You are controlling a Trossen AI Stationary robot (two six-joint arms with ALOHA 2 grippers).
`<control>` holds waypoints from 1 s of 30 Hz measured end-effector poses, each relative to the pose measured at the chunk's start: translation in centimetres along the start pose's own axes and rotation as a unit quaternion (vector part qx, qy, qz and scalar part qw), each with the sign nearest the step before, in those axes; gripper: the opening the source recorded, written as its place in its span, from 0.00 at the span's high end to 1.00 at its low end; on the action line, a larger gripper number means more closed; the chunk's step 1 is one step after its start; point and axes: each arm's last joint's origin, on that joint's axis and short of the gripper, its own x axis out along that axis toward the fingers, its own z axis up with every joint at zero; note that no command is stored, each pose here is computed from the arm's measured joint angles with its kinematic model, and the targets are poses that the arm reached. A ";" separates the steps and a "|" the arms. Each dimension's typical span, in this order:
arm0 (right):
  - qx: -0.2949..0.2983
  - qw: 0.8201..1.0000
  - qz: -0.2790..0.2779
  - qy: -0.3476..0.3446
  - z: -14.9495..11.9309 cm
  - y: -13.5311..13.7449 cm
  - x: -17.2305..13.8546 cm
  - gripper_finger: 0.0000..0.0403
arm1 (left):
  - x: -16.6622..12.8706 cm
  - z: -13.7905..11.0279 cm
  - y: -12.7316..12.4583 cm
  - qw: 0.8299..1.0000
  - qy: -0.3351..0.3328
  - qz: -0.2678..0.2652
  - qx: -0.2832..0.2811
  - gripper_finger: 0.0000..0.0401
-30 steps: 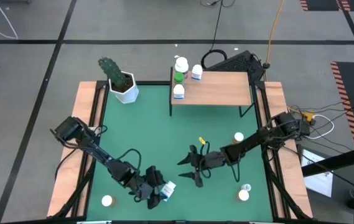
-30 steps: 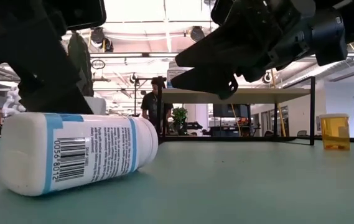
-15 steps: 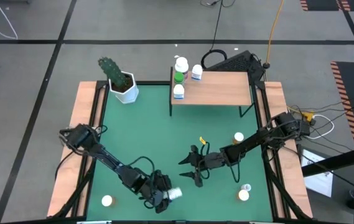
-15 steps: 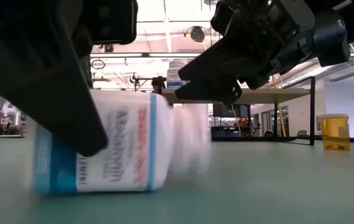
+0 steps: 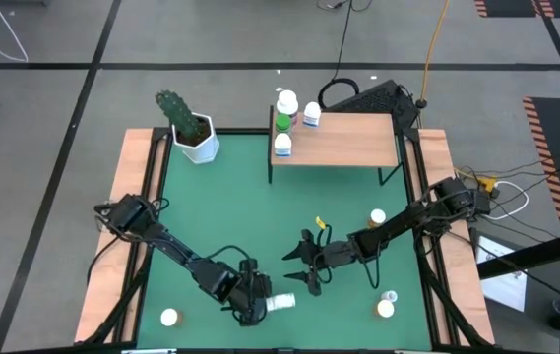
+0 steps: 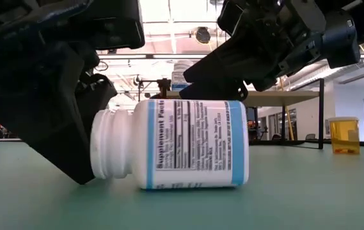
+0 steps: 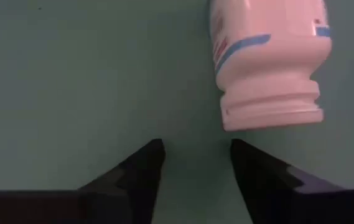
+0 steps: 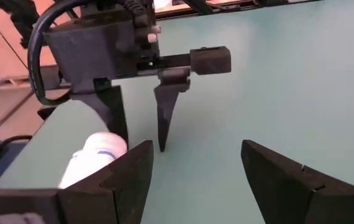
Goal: Pick and place medicine bottles onto shelf by color
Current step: Put the blue pill bottle on the shelf
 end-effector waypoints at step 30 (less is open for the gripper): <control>-0.069 0.997 -0.011 0.034 -2.2 1.2 4.0 0.43 | -6.2 1.0 -0.8 0.998 -0.047 -0.035 0.032 0.56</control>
